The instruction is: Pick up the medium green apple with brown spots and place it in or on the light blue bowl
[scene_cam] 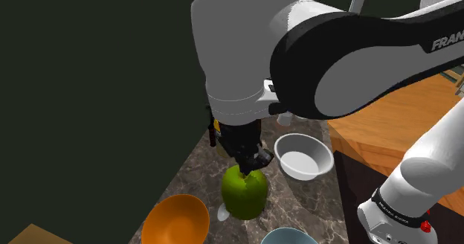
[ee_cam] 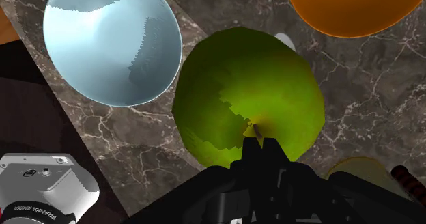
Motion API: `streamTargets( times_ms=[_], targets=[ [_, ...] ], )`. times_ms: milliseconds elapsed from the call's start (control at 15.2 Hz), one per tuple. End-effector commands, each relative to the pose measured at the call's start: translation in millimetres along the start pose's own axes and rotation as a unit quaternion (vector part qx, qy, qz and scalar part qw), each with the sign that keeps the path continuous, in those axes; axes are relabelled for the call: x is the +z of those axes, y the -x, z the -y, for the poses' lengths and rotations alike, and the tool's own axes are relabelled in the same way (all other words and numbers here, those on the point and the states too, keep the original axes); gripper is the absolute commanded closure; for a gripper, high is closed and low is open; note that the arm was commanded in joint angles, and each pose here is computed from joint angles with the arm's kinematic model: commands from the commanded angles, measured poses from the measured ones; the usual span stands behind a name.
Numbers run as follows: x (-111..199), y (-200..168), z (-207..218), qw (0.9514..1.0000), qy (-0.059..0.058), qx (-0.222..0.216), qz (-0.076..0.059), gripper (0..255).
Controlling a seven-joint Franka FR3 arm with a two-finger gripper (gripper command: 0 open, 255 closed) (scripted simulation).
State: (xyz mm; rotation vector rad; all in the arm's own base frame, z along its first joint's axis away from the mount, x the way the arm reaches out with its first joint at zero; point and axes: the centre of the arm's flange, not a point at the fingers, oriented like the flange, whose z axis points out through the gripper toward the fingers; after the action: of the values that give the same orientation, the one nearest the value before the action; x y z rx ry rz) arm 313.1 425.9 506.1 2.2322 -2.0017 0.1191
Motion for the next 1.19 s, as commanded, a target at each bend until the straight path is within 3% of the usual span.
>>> streamTargets(
  times_ms=[0,660,1122],
  targets=[
    [-7,-2,-29,1.0000,0.001,0.001,0.002,255],
    [-24,-7,-172,1.0000,0.001,0.001,0.002,255],
    [13,-1,-170,1.0000,0.001,0.001,0.002,255]
  ],
)
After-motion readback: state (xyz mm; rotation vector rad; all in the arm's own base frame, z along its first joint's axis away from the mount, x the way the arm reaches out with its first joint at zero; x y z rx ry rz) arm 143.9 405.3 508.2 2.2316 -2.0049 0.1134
